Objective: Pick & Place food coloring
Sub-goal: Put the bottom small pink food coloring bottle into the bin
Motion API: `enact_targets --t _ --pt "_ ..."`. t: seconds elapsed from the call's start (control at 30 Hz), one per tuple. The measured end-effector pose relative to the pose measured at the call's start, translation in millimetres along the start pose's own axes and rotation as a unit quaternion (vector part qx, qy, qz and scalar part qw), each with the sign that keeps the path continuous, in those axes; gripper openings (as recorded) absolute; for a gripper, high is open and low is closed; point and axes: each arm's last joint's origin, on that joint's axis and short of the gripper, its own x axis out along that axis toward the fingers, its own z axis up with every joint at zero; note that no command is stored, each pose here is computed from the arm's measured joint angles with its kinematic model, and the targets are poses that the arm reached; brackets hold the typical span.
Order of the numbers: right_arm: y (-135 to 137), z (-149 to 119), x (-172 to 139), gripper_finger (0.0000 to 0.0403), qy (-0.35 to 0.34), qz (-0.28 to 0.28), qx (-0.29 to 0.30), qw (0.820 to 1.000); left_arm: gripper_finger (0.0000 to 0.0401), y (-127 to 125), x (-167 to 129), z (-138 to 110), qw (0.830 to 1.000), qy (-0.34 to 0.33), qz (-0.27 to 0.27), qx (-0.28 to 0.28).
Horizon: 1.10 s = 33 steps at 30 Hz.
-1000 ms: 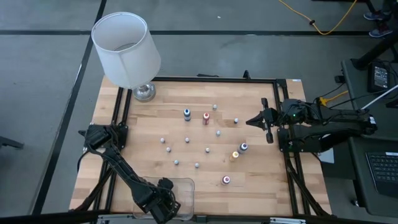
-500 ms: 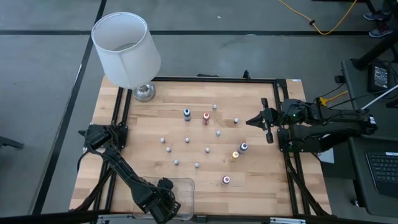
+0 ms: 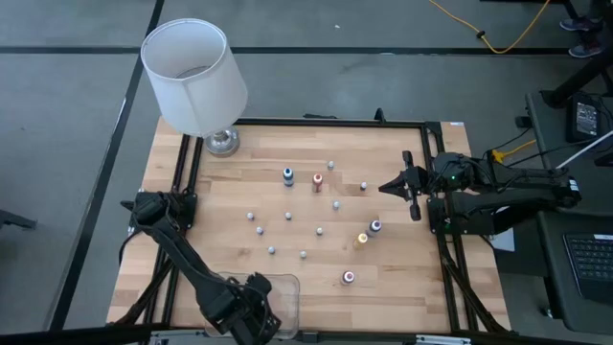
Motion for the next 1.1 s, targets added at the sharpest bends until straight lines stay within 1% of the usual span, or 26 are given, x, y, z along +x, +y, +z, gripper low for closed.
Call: enact_targets --t 0.1,0.23,0.33,0.5,0.6,0.7,0.8,0.9,1.03,1.1 --pt "0.0 0.0 0.0 0.0023 0.000 0.000 0.000 1.000 0.0141 0.1 -21.0 11.1 0.999 -0.022 0.025 0.007" --pt "-0.1 0.2 -0.1 0.0023 -0.001 0.000 0.000 1.000 0.0141 6.1 -34.6 30.1 0.996 -0.045 0.078 0.007" --pt "-0.1 1.4 0.0 0.0023 -0.007 -0.001 -0.001 1.000 0.0141 8.5 -39.0 44.6 0.993 -0.036 0.107 0.017" --pt "-0.2 2.4 -0.1 0.0023 -0.012 -0.001 -0.011 1.000 0.0141 10.4 -39.9 77.2 0.989 -0.029 0.136 0.041" --pt "-0.3 2.9 -0.1 0.0023 -0.015 -0.002 -0.011 1.000 0.0141 13.9 -37.9 98.5 0.987 -0.030 0.143 0.071" --pt "-0.4 4.3 -0.1 0.0023 -0.022 -0.002 0.002 1.000 0.0141 22.2 -33.3 119.3 0.979 -0.038 0.165 0.113" --pt "-0.6 6.5 -0.3 0.0023 -0.034 -0.003 0.011 0.999 0.0141 37.3 -35.1 136.5 0.972 -0.049 0.183 0.142" --pt "-0.6 7.4 -0.4 0.0023 -0.038 -0.003 0.012 0.999 0.0141 61.5 -47.7 149.6 0.968 -0.060 0.194 0.149" --pt "-0.6 7.3 -0.4 0.0023 -0.038 -0.003 0.013 0.999 0.0141 104.4 -72.4 152.8 0.968 -0.097 0.189 0.132" --pt "-0.6 7.2 -0.4 0.0023 -0.037 -0.003 0.015 0.999 0.0141 124.5 -76.6 149.3 0.973 -0.112 0.166 0.119"
